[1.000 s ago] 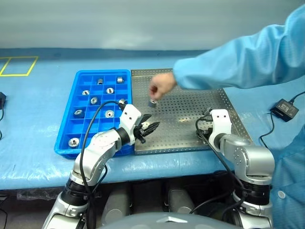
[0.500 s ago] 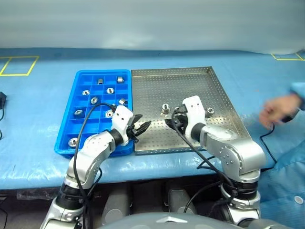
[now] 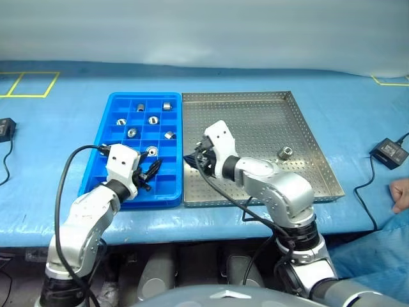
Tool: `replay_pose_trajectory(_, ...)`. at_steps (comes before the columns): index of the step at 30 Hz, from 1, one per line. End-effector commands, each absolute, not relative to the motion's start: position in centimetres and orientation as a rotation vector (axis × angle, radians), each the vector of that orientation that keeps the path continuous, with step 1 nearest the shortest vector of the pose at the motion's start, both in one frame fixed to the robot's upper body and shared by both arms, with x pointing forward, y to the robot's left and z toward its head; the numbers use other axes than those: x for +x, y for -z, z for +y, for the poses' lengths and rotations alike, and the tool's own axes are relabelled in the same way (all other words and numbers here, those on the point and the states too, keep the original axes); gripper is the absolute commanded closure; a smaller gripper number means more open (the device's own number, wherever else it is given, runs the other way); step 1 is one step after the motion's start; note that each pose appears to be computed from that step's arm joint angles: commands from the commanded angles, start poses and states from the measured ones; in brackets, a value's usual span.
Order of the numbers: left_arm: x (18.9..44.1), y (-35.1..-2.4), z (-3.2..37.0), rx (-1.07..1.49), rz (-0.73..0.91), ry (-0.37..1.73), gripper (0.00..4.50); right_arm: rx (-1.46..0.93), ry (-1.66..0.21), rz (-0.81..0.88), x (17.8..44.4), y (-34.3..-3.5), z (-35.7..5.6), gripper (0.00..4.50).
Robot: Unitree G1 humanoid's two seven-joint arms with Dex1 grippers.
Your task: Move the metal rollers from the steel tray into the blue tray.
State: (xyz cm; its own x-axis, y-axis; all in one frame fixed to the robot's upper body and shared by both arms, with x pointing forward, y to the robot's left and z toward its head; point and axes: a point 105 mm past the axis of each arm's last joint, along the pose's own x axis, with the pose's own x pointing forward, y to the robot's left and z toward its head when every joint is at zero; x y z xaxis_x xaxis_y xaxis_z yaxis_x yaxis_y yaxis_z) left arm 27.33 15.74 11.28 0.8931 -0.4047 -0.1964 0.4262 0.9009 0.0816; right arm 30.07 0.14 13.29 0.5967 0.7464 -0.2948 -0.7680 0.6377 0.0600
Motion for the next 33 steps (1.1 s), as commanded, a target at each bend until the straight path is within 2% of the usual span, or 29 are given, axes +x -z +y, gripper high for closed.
replay_pose_trajectory(1, 26.5, -12.9, 16.2, 0.142, 0.118, 0.422, 2.22, -0.1, -0.966, 0.196, 30.1, -14.8, 1.7, 2.62)
replay_pose_trajectory(7, 24.9, -13.1, 17.9, 0.141, 0.121, 0.343, 2.22, -0.082, -1.155, 0.16, 30.2, -15.6, 5.2, 2.62)
replay_pose_trajectory(10, 24.5, -13.0, 18.0, 0.137, 0.126, 0.324, 2.22, -0.059, -1.152, 0.121, 31.4, -16.0, 6.5, 2.62)
replay_pose_trajectory(13, 24.3, -12.9, 17.8, 0.136, 0.132, 0.314, 2.22, -0.123, -1.132, 0.124, 32.5, -15.0, 7.1, 2.62)
replay_pose_trajectory(17, 24.0, -12.6, 17.8, 0.132, 0.146, 0.295, 2.22, -0.174, -1.1, 0.155, 33.2, -13.6, 6.7, 2.62)
replay_pose_trajectory(26, 24.2, -12.1, 17.6, 0.126, 0.165, 0.29, 2.22, -0.207, -1.051, 0.188, 32.6, -13.0, 4.7, 2.62)
replay_pose_trajectory(31, 24.7, -12.2, 17.3, 0.129, 0.162, 0.308, 2.22, -0.224, -1.02, 0.248, 32.5, -11.4, 3.7, 2.62)
replay_pose_trajectory(33, 24.8, -12.2, 17.2, 0.131, 0.161, 0.316, 2.22, -0.225, -1.0, 0.26, 32.9, -11.0, 3.4, 1.89)
